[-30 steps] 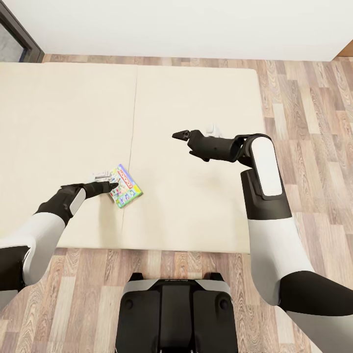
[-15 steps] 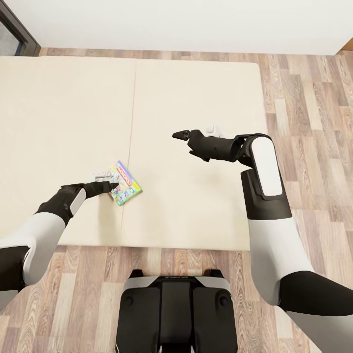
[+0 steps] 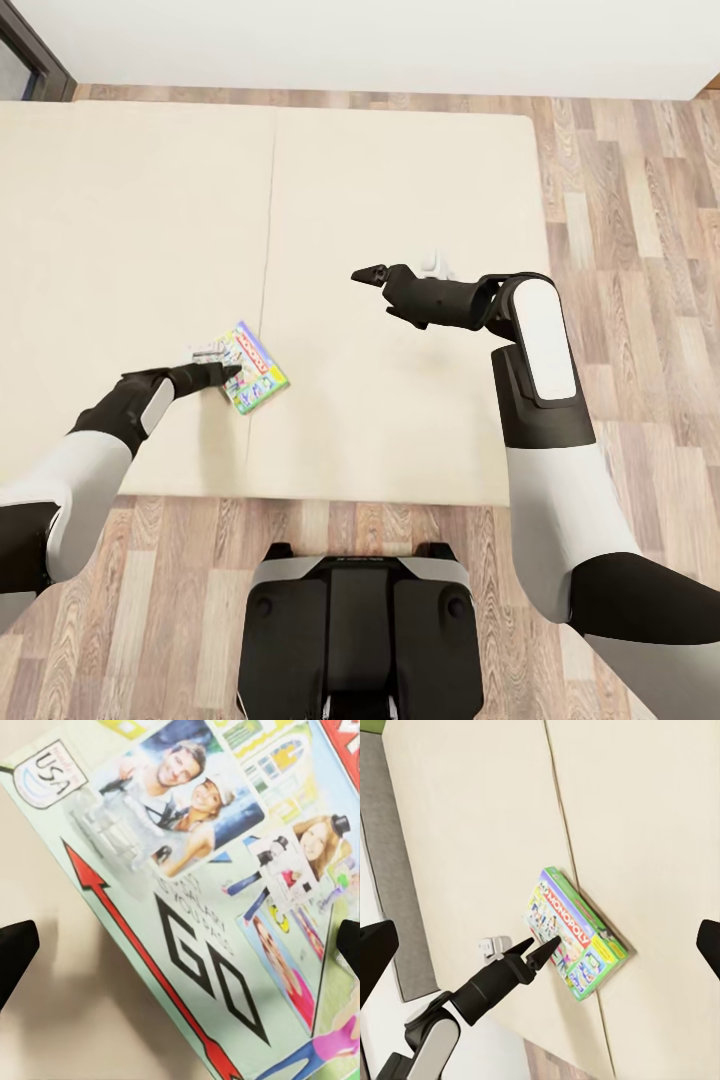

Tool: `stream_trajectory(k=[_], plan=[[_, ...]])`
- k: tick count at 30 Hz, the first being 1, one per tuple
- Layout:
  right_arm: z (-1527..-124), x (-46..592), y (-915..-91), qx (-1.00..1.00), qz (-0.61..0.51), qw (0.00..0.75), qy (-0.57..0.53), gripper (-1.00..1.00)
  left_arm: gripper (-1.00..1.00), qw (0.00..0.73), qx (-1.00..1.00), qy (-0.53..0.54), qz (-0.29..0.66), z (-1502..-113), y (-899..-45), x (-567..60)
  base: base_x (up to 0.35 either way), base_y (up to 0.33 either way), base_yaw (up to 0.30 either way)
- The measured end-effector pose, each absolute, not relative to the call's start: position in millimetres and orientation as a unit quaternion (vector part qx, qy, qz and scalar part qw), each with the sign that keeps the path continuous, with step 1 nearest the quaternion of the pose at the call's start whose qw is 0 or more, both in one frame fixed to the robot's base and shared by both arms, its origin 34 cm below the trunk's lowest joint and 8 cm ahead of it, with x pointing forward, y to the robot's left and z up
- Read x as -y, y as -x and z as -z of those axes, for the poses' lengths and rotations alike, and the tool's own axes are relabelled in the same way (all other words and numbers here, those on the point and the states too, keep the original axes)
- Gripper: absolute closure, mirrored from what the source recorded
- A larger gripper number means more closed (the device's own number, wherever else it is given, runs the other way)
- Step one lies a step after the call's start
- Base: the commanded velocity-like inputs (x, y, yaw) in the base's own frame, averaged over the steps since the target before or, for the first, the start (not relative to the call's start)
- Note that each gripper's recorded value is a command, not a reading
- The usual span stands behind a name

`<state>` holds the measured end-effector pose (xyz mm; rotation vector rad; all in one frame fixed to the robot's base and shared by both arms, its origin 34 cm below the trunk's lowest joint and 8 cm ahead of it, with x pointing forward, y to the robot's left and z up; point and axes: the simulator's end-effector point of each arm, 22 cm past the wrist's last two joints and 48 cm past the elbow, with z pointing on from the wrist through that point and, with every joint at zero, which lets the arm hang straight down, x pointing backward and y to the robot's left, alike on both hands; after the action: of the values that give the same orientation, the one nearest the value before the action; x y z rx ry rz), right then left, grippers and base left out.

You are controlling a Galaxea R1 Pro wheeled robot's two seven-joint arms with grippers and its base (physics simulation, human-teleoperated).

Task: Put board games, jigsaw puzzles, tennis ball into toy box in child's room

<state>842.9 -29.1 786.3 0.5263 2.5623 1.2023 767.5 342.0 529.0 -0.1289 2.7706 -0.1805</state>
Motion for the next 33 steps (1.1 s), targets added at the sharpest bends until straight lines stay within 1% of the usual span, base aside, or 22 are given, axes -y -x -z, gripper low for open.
stream_trajectory(k=[16,33], plan=[[-780,29,-841,-0.883,-0.413,0.127,-0.183,-1.00,-1.00,0.187,-0.979,0.041,0.069,-529,-773,-338,0.000,0.000,0.000],[-780,29,-841,-0.883,-0.413,0.127,-0.183,-1.00,-1.00,0.186,-0.978,0.039,0.083,-528,-774,-320,0.000,0.000,0.000]])
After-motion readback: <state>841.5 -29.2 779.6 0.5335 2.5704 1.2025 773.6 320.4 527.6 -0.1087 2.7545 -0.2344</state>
